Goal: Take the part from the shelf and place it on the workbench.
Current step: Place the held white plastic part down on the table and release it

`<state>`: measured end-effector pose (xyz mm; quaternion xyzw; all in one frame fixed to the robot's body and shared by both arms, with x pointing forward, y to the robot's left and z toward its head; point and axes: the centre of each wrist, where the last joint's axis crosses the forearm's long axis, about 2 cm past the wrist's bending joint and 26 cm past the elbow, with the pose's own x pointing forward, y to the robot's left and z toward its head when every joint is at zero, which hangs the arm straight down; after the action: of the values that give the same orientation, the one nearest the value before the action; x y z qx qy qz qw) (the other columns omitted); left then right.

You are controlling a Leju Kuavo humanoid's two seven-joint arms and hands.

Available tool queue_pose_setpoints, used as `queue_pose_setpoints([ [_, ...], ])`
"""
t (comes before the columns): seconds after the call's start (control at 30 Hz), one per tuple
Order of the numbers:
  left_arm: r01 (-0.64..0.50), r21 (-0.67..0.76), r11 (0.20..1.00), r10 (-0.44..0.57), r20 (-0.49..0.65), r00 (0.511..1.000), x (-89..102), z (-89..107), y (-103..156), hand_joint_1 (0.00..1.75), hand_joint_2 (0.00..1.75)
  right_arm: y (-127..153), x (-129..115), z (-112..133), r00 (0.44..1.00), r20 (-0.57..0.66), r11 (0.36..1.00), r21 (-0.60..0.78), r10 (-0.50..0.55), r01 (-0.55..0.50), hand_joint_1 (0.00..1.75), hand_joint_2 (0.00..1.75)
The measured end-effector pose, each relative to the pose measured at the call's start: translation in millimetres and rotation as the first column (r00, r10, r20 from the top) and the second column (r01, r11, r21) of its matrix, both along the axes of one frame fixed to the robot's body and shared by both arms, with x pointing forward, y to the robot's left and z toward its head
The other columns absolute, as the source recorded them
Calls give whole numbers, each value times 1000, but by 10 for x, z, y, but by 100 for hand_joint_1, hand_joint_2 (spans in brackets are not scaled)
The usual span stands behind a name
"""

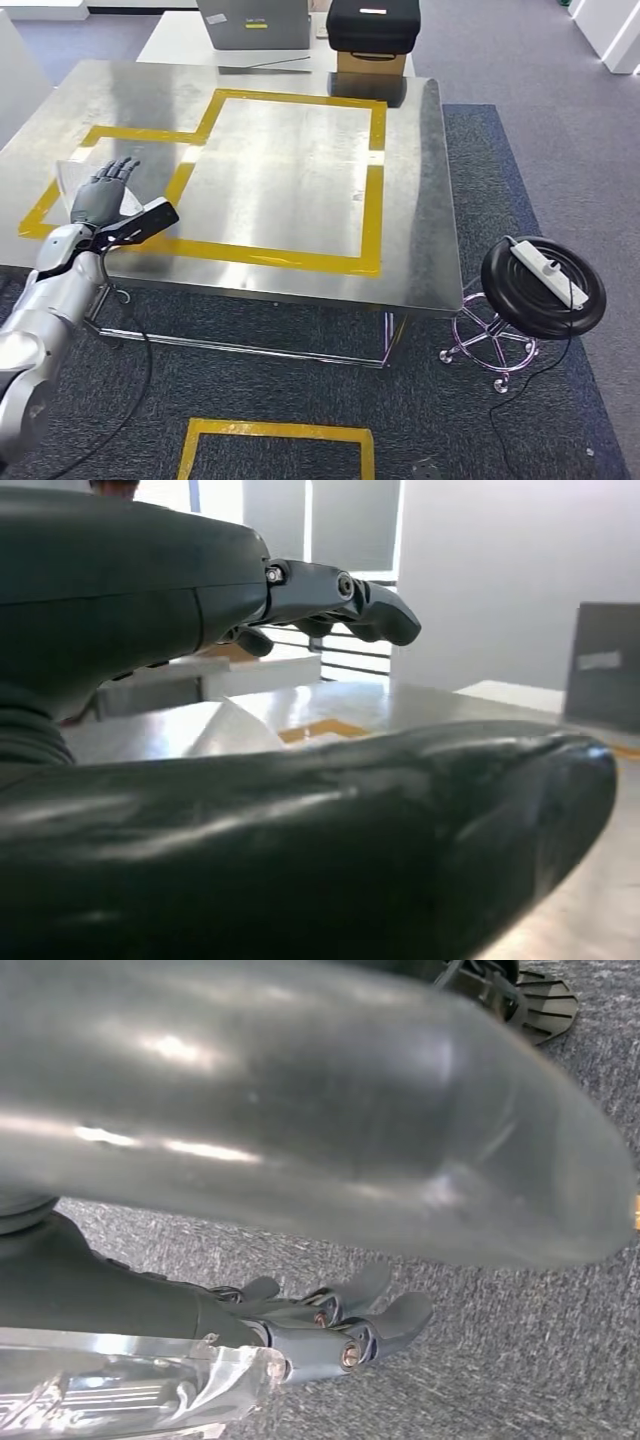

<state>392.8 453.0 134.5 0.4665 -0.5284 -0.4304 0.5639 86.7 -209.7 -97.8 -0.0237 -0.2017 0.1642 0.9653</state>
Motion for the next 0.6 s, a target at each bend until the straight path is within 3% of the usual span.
queue_pose_setpoints([
  [0.17, 114, -177, 978, -98, 96, 991, -23, 29, -332, 0, 0, -3, -32, -6, 1000, -4, 1000, -4, -4, 4, 0, 0],
  [0.37, 252, -269, 930, -202, 200, 959, -91, 176, -576, 0, 0, -3, -38, -8, 1000, -3, 1000, -5, -5, 5, 0, 0],
  [0.6, 443, -322, 837, -349, 310, 885, -430, 172, -820, 0, 0, -5, -45, -9, 1000, 7, 1000, -2, -21, 21, 0, 0],
])
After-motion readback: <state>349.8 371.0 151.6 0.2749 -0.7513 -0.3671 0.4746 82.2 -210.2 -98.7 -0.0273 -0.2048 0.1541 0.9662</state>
